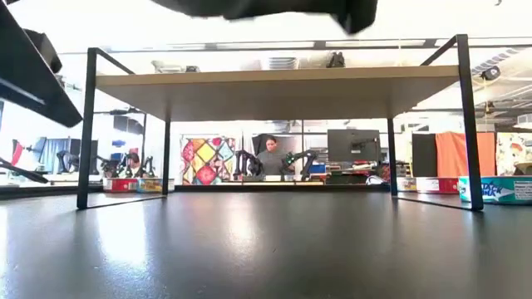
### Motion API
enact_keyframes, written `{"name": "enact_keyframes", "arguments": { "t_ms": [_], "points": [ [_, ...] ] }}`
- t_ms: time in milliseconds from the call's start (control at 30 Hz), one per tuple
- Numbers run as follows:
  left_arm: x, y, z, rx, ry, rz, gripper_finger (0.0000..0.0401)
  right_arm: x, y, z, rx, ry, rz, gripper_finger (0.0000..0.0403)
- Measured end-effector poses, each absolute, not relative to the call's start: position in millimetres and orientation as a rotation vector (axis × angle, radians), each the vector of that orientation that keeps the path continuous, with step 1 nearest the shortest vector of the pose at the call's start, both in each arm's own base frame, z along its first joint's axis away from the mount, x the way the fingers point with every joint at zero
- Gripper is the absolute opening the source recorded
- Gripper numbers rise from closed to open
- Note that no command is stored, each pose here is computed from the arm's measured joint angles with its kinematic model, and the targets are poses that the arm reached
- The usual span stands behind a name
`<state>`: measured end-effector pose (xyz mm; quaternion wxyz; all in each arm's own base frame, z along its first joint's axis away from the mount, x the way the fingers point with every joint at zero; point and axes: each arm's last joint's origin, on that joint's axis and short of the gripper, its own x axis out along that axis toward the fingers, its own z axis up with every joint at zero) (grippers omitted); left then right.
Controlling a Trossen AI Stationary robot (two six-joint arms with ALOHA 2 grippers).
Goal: Stack canned seafood by type on shelf
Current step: Stack the green white tuna can on top of the green white tuna can on the shelf
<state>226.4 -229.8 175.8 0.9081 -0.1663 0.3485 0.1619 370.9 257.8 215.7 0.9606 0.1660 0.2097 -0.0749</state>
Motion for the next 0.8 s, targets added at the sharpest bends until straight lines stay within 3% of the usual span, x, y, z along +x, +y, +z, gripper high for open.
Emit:
{"name": "enact_keyframes", "arguments": {
  "t_ms": [333, 567, 800],
  "points": [
    [244, -224, 174, -0.345, 0.561, 0.411, 0.0192, 335, 228, 297, 0.303, 0.350, -0.215, 0.0380],
    [268, -218, 184, -0.361, 0.463, 0.362, 0.0192, 295, 196, 328, 0.226, 0.417, -0.371, 0.0380],
    [296, -184, 188, -0.289, 0.414, 0.466, 0.0192, 256, 164, 338, 0.114, 0.514, -0.539, 0.0380]
  ]
}}
